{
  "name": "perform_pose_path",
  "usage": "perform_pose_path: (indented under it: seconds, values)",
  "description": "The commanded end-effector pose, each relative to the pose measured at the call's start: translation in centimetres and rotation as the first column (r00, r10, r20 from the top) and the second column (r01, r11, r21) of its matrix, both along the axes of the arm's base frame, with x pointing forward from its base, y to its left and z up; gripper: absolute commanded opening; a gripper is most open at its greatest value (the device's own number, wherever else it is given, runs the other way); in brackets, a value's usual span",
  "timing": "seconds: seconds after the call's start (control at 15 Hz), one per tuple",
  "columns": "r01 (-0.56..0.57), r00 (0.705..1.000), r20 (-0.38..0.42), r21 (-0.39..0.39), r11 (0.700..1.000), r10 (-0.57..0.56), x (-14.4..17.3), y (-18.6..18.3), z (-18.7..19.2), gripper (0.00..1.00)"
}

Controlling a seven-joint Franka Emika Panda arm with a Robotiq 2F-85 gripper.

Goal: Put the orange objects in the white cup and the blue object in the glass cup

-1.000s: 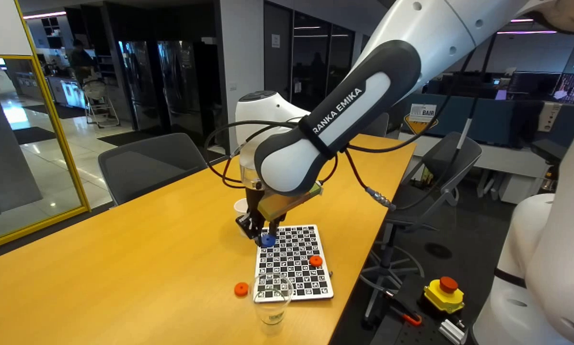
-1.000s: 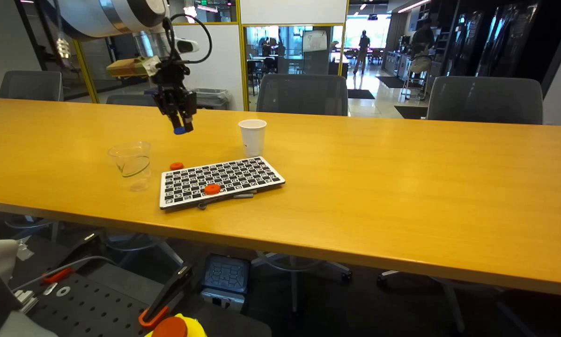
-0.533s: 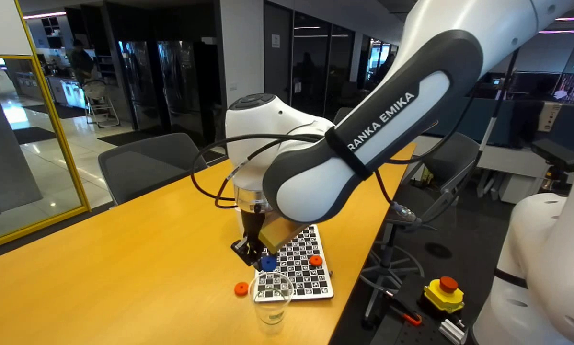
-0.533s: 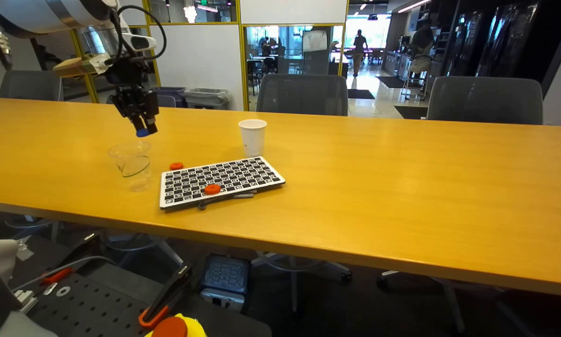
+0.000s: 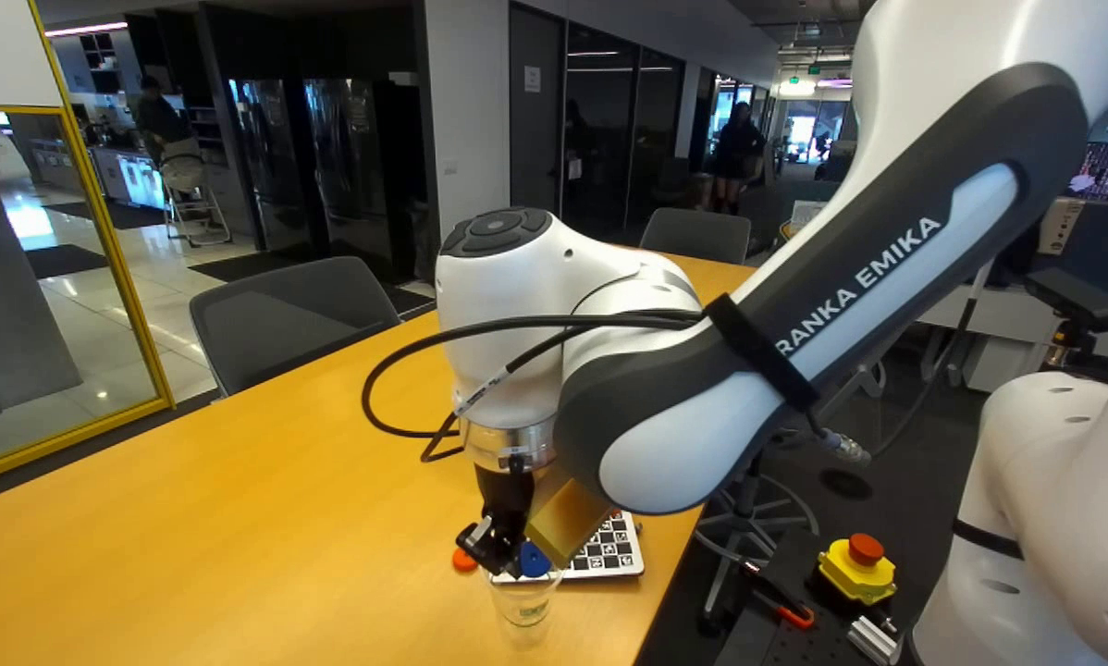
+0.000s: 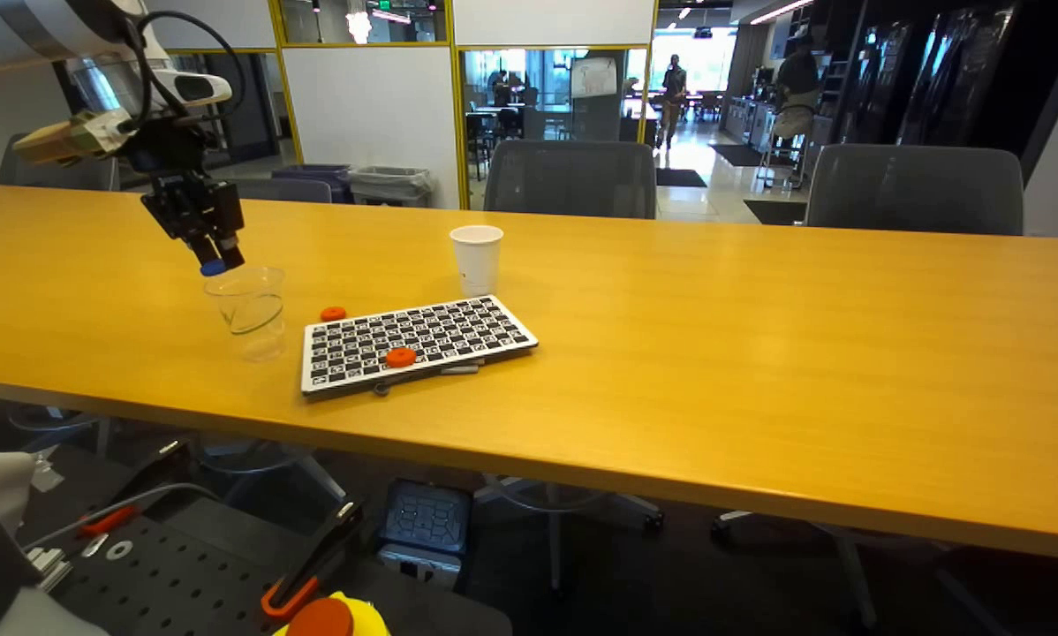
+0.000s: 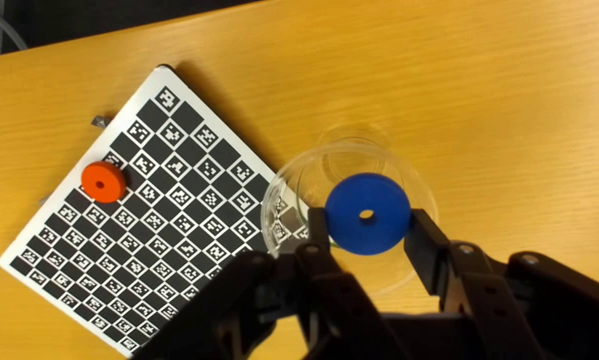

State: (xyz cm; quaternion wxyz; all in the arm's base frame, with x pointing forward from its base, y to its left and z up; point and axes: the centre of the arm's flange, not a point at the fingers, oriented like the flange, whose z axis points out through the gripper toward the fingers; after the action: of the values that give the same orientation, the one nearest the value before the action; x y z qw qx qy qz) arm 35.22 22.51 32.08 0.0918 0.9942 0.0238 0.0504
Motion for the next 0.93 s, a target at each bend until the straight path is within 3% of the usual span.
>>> perform_pose_path:
  seconds: [0.0,0.87]
  values:
    - [0.005,1.0,0.019,0.014,1.0,-0.005,-1.4,0.0,0.8,0.25]
    - [0.023,1.0,0.014,0.042,0.999,-0.023,1.9,-1.7,1.0,0.25]
